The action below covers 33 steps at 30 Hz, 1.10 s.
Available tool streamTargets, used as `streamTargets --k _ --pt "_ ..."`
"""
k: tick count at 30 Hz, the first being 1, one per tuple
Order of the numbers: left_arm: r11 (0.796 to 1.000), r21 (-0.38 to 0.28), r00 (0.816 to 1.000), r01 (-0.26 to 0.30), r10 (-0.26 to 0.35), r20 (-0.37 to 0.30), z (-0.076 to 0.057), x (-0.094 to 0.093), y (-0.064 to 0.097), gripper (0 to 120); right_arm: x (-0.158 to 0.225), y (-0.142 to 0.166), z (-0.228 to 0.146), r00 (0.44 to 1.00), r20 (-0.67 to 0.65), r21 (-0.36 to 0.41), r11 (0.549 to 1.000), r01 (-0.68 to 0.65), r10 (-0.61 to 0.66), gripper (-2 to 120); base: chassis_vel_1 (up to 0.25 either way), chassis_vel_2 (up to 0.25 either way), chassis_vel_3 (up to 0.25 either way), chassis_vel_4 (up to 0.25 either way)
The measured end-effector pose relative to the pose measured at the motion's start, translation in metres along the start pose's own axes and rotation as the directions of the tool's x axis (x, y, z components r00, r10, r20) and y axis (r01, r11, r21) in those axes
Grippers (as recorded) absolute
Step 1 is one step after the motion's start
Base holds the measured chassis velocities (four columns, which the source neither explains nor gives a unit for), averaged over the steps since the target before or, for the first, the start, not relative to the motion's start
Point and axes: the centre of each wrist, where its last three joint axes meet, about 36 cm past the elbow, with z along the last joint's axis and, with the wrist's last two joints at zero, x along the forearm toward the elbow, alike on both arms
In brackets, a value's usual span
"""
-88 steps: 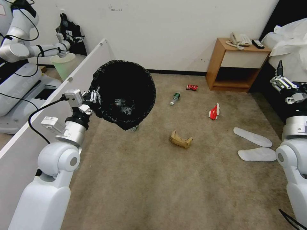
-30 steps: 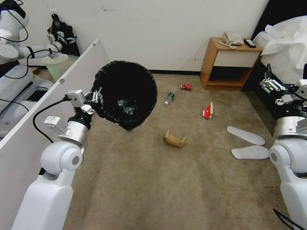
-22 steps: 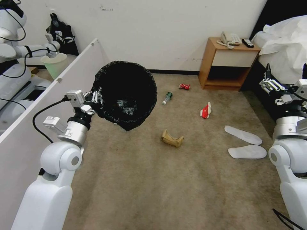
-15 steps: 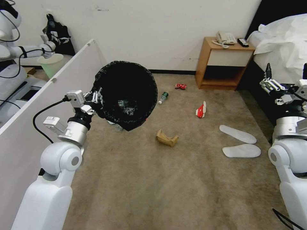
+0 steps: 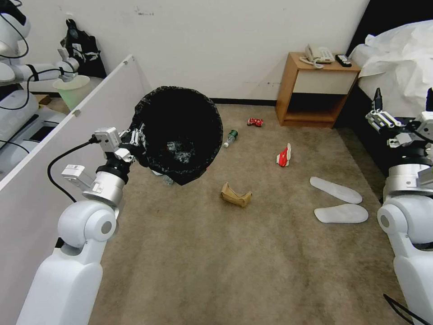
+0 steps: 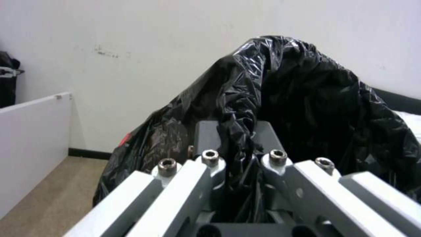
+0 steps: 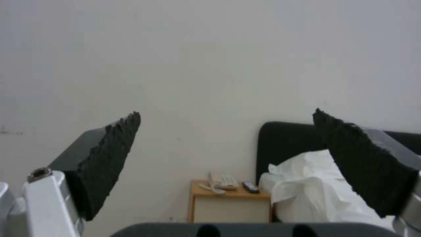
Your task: Pick up the trash bin, then pick up the garbage from the floor and place it into the trash bin.
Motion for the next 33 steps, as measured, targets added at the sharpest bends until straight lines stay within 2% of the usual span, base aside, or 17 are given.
streamTargets --k 13,27,33 --pt "1.000 0.003 1.000 0.001 -0.001 0.001 0.0000 0.0000 0.0001 4 0.0004 0.0019 -0.0007 1.000 -0.004 -0.011 1.000 0.000 0.000 100 -0.011 0.005 0.007 -0.010" --pt "1.000 0.005 1.000 0.000 0.000 0.004 -0.0007 -0.0013 0.0001 4 -0.0001 0.0018 -0.0001 1.000 -0.001 -0.011 1.000 0.000 0.000 100 -0.160 0.149 0.155 -0.154" --pt "1.000 0.005 1.000 0.000 0.000 0.006 -0.0010 -0.0017 -0.0001 4 -0.0011 0.0016 -0.0009 1.000 0.003 -0.012 1.000 0.000 0.000 100 -0.019 0.034 0.013 -0.013"
